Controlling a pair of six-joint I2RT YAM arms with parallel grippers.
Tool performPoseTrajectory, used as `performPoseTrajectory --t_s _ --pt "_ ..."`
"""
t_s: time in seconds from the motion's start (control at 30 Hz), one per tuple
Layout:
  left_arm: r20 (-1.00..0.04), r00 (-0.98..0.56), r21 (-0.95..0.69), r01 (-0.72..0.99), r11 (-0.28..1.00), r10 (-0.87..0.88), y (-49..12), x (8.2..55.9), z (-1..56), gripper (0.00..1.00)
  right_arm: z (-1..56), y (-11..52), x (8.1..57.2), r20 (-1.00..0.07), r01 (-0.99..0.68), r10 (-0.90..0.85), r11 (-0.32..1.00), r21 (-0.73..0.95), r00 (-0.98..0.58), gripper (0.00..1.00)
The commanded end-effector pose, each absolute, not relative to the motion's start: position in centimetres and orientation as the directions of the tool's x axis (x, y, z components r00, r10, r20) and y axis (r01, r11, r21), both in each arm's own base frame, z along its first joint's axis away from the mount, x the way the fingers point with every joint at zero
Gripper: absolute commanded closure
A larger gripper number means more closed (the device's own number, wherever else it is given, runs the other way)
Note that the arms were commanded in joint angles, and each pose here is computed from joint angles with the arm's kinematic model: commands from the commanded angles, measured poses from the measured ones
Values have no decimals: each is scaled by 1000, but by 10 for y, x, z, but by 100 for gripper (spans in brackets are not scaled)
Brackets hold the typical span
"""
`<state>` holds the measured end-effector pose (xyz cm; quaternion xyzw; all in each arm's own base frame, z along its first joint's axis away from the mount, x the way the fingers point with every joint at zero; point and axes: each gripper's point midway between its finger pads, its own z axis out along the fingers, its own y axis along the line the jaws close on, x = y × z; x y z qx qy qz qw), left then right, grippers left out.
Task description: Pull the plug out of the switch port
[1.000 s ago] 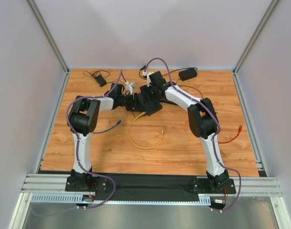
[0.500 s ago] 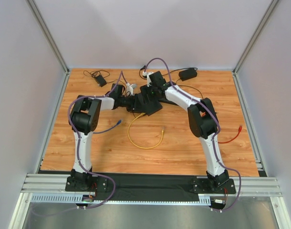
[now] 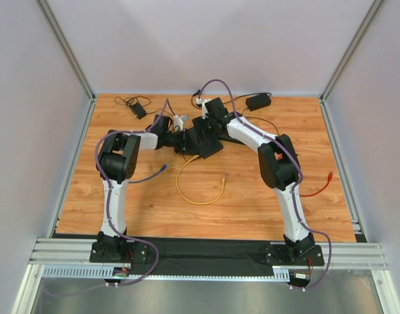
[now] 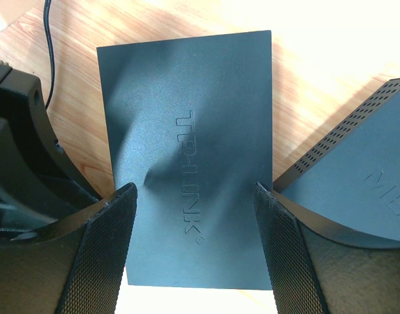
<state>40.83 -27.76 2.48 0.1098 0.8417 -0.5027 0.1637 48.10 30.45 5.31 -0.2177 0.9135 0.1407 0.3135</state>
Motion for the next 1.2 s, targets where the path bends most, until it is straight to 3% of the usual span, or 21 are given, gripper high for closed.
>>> performPoseTrajectory --t_s 0.0,0.2,1.17 --pt "-370 -929 -799 328 505 18 -277 413 12 80 37 302 472 -585 -478 -323 869 128 -744 27" --pt "-358 -934 -800 314 512 13 -276 412 11 100 32 302 471 -573 -486 -359 871 79 -737 27" --pt "-361 -932 -782 315 538 22 -272 414 11 100 17 264 410 -376 -641 -592 768 9 -713 20"
